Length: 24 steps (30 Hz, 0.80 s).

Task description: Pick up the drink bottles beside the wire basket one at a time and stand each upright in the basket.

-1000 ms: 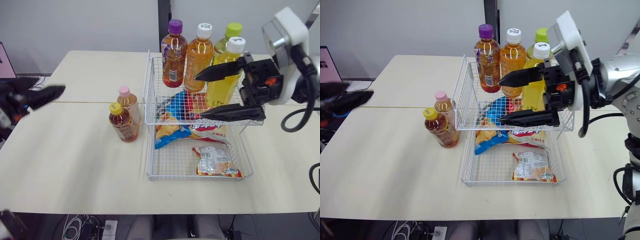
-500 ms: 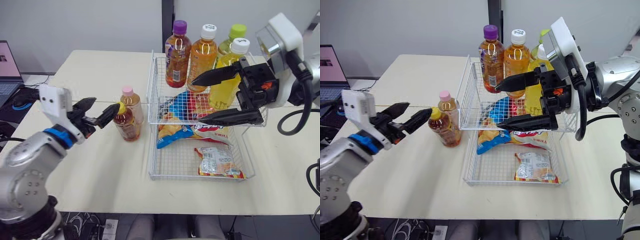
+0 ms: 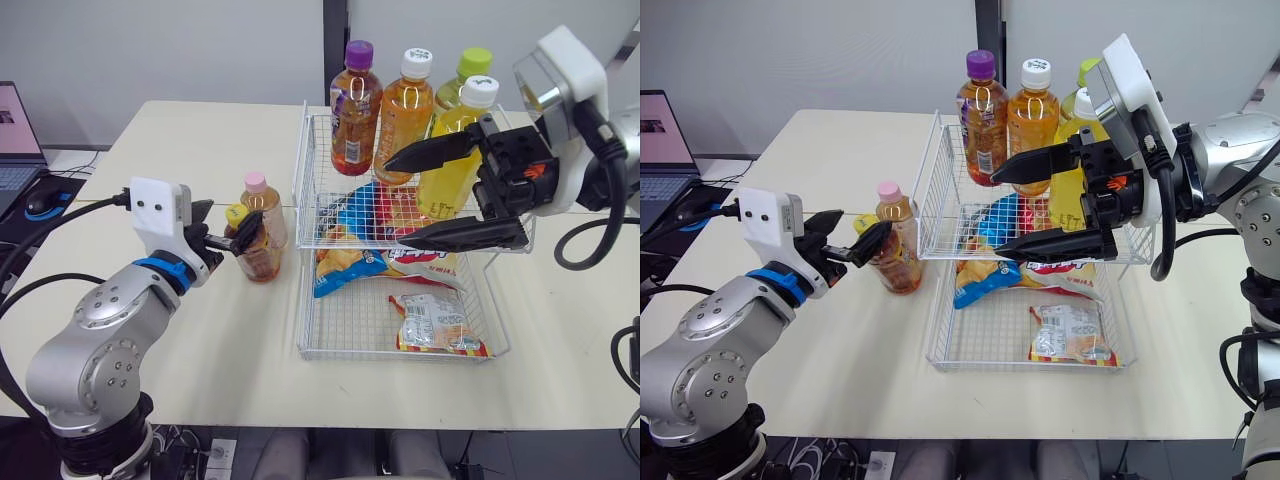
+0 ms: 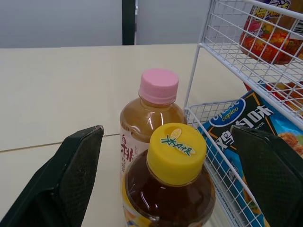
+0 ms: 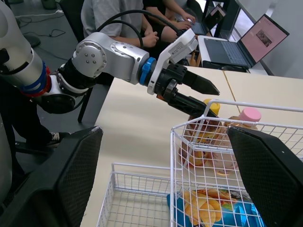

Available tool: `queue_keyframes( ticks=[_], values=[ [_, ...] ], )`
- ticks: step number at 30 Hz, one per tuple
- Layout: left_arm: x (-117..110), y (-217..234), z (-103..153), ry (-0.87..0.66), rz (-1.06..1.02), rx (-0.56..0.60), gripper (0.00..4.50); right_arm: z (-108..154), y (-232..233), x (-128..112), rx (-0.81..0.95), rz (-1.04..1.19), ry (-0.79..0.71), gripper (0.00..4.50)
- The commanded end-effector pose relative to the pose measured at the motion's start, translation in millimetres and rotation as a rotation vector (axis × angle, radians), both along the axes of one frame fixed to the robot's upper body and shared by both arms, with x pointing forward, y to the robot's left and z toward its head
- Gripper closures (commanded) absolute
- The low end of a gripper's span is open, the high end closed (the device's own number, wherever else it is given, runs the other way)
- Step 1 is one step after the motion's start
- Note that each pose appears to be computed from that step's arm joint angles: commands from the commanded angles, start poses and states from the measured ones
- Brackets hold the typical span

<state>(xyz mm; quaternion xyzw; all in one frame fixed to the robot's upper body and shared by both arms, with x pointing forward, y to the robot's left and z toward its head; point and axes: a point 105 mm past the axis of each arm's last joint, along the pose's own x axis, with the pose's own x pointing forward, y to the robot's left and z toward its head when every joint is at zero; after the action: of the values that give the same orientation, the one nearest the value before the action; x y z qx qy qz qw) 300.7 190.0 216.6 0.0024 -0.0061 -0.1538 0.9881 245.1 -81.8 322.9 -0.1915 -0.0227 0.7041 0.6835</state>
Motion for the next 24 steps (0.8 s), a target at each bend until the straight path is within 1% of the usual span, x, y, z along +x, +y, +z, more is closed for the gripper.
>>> queue_keyframes(
  ticks=[1, 6, 18, 24],
  values=[
    [0, -2, 0, -0.011, -0.018, 0.02, 0.02, 14, -2, -7, 0.025, 0.009, -0.057, 0.0],
    [4, -6, -5, 0.007, -0.043, 0.02, 0.02, 15, -3, -7, 0.024, 0.004, -0.062, 0.0],
    [14, -7, 2, -0.057, -0.041, 0.048, 0.02, 17, -5, -8, 0.025, -0.003, -0.077, 0.0],
    [16, -10, 0, -0.05, -0.057, 0.045, 0.02, 18, -6, -8, 0.027, -0.007, -0.082, 0.0]
  ],
)
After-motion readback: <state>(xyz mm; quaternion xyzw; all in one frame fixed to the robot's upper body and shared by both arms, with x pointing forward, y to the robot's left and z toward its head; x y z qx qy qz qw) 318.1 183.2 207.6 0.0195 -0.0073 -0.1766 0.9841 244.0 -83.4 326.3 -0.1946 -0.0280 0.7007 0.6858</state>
